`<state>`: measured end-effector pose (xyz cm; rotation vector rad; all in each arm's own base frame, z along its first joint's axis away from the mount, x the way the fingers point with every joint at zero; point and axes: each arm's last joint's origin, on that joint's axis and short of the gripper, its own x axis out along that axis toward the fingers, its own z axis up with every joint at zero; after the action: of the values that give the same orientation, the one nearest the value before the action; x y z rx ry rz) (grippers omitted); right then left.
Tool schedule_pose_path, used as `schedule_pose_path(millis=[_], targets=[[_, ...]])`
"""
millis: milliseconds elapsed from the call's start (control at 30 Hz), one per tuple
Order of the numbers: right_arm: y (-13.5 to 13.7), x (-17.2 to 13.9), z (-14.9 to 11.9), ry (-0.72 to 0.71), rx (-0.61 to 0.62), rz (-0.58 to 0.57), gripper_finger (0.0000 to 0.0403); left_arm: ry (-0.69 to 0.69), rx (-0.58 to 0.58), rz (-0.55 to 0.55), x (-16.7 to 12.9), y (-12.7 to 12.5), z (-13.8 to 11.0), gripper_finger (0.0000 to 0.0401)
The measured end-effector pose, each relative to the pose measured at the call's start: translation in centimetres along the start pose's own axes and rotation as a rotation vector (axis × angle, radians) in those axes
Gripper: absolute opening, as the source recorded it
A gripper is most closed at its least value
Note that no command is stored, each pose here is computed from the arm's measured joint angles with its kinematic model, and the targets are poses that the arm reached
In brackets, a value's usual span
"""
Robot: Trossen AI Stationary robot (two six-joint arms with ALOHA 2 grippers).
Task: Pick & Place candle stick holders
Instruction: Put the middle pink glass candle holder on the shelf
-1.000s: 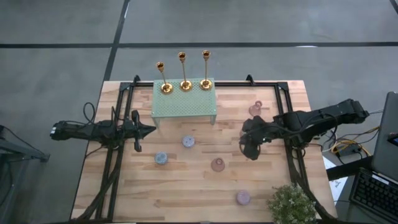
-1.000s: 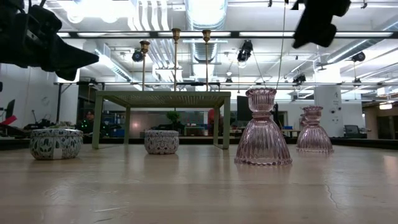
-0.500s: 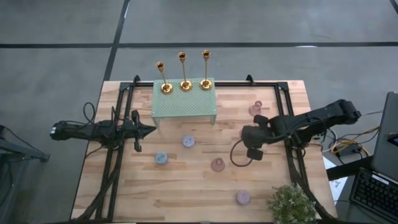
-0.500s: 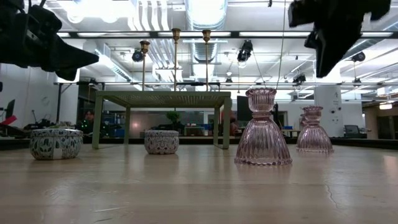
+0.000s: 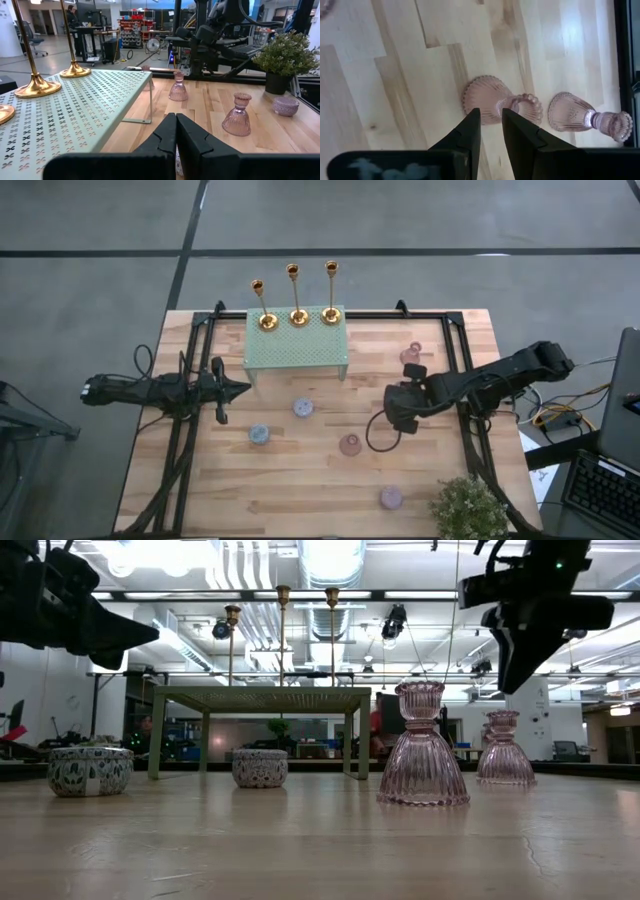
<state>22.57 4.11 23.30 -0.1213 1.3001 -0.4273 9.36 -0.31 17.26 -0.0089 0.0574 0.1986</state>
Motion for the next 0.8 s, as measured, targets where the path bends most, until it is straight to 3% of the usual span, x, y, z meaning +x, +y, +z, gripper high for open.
schedule_pose_path(millis=[400,800], targets=[[-0.7,0.8,0.2,0.033,0.031,0.067,0.0103,-0.001,0.000,0.000,0.0,0.0,0.0,0.0012],[-1.5,2.1,-0.3,0.063,0.043,0.011,0.0116,-0.001,0.000,0.000,0.0,0.0,0.0,0.0012]])
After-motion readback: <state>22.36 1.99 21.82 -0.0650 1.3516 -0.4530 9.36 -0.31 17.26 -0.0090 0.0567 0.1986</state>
